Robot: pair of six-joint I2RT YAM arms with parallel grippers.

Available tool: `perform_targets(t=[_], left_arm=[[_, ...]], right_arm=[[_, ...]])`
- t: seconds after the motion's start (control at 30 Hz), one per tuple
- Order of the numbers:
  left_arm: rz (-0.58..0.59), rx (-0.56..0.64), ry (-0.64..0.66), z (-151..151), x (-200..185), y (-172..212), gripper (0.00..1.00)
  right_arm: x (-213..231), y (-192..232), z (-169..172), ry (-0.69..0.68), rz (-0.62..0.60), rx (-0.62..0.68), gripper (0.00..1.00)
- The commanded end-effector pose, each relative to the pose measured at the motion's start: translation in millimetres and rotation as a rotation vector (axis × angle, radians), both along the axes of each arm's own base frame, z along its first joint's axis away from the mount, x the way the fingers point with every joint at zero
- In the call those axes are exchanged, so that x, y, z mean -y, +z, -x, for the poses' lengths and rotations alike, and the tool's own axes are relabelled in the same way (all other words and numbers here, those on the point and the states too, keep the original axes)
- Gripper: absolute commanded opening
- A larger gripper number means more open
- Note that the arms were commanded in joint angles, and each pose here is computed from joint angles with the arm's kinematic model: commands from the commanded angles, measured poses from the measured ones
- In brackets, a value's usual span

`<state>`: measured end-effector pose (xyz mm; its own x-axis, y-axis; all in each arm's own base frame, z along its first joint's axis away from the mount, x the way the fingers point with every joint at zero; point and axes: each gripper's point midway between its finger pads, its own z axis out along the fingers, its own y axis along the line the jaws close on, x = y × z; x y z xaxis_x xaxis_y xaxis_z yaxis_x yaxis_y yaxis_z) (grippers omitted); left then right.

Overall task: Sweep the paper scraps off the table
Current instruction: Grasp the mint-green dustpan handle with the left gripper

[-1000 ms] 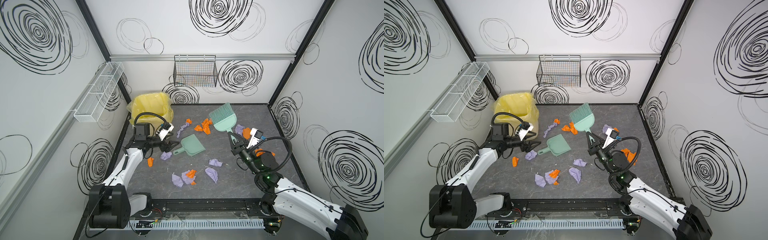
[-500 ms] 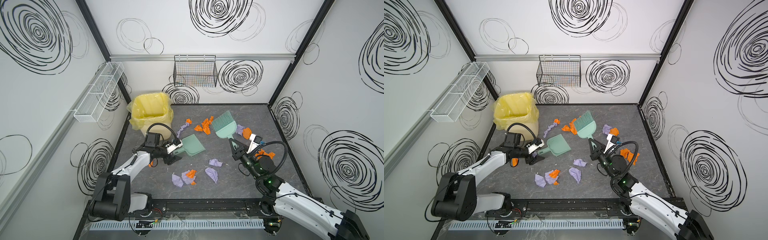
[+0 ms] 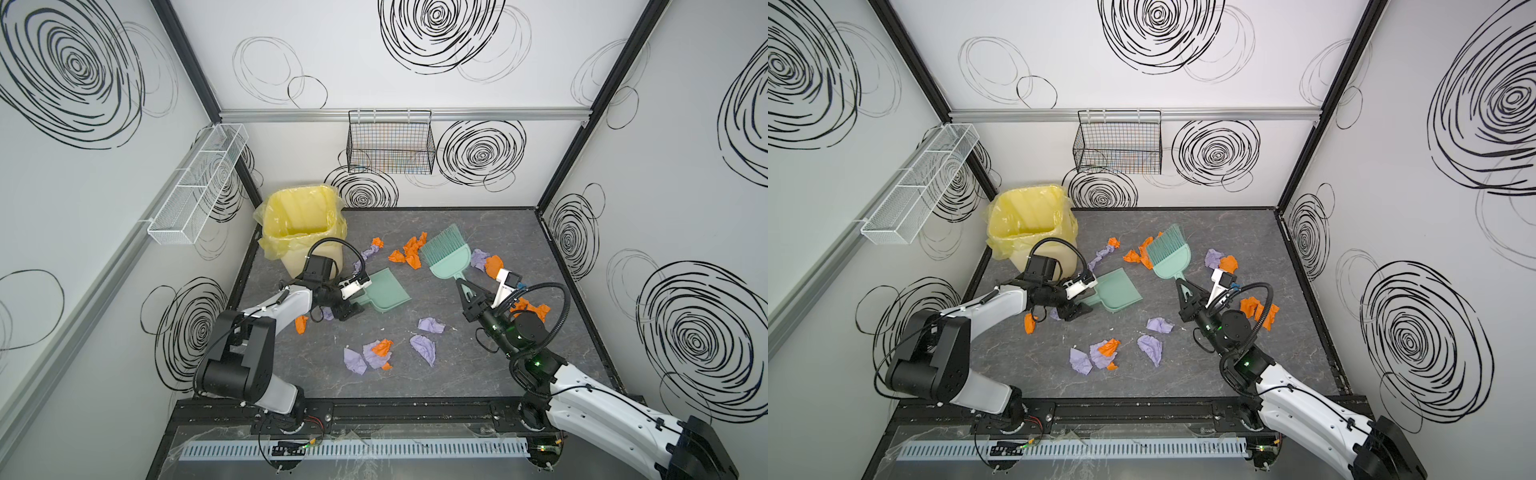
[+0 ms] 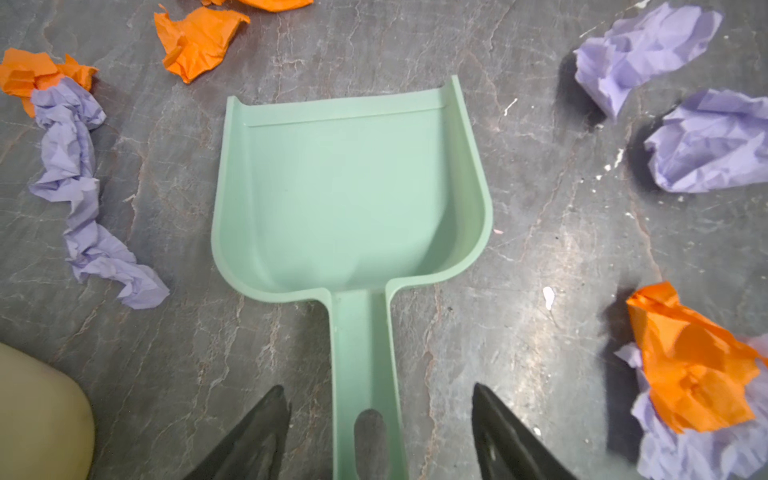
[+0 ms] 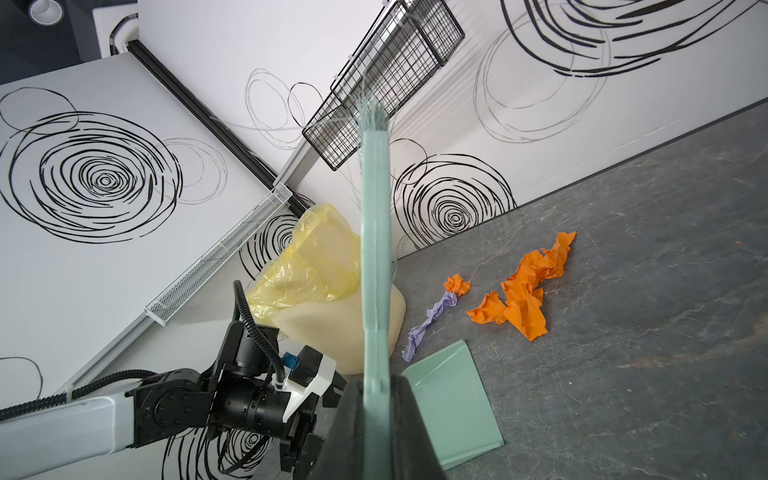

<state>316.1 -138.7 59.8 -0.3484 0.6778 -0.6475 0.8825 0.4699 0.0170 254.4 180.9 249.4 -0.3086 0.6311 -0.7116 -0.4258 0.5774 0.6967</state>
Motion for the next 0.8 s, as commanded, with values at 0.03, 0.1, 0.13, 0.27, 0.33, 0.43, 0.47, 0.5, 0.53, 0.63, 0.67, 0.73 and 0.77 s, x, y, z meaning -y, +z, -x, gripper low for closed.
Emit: perform_targets(t=[0.03, 0.1, 0.13, 0.27, 0.33, 0.43, 0.47, 0.5, 0.53, 0.63, 0.67, 0.73, 0.77], left_arm=[[-0.017, -0.017, 0.014, -11.1, -1.2, -1.2, 0.72], [-0.021, -0.038, 0.014, -13.0, -0.8, -4.7, 0.71], [-0.027, -0.048, 0.012, -13.3, -0.2, -6.6, 0.71], [-0.046, -0.067, -0.001, -13.0, 2.8, -11.9, 0.69], [-0.054, -0.07, -0.004, -12.4, 3.9, -14.0, 0.64], [-0.067, -0.078, -0.009, -11.8, 5.1, -17.2, 0.57], [-0.071, -0.079, -0.011, -11.4, 5.9, -18.3, 0.55], [-0.075, -0.079, -0.013, -11.2, 6.5, -18.5, 0.53], [-0.078, -0.077, -0.015, -10.9, 6.8, -19.0, 0.5], [-0.081, -0.07, -0.017, -9.8, 7.3, -19.0, 0.38], [-0.079, -0.067, -0.015, -9.7, 7.2, -18.4, 0.35], [-0.078, -0.055, -0.009, -9.7, 6.8, -17.0, 0.3], [-0.076, -0.047, -0.007, -9.5, 6.7, -15.9, 0.28]], right_arm=[[-1.9, 7.4, 0.4, 0.015, -0.039, 0.029, 0.0], [-2.9, 7.3, 0.2, 0.019, -0.038, 0.029, 0.0], [-3.1, 7.3, 0.2, 0.019, -0.038, 0.029, 0.0], [-2.5, 5.9, -0.1, 0.016, -0.035, 0.026, 0.0], [-2.7, 4.4, 0.0, 0.016, -0.034, 0.025, 0.0], [-2.5, 4.0, 0.2, 0.017, -0.037, 0.024, 0.0], [-2.7, 3.3, 0.6, 0.019, -0.037, 0.023, 0.0], [-3.1, 3.9, 0.6, 0.022, -0.038, 0.024, 0.0], [-2.7, 4.4, 0.7, 0.02, -0.038, 0.025, 0.0], [-2.5, 3.9, 1.0, 0.02, -0.038, 0.023, 0.0], [-2.4, 3.0, 1.1, 0.02, -0.037, 0.022, 0.0], [-2.3, 2.9, 1.4, 0.021, -0.038, 0.022, 0.0], [-2.4, 2.7, 1.5, 0.022, -0.039, 0.021, 0.0]])
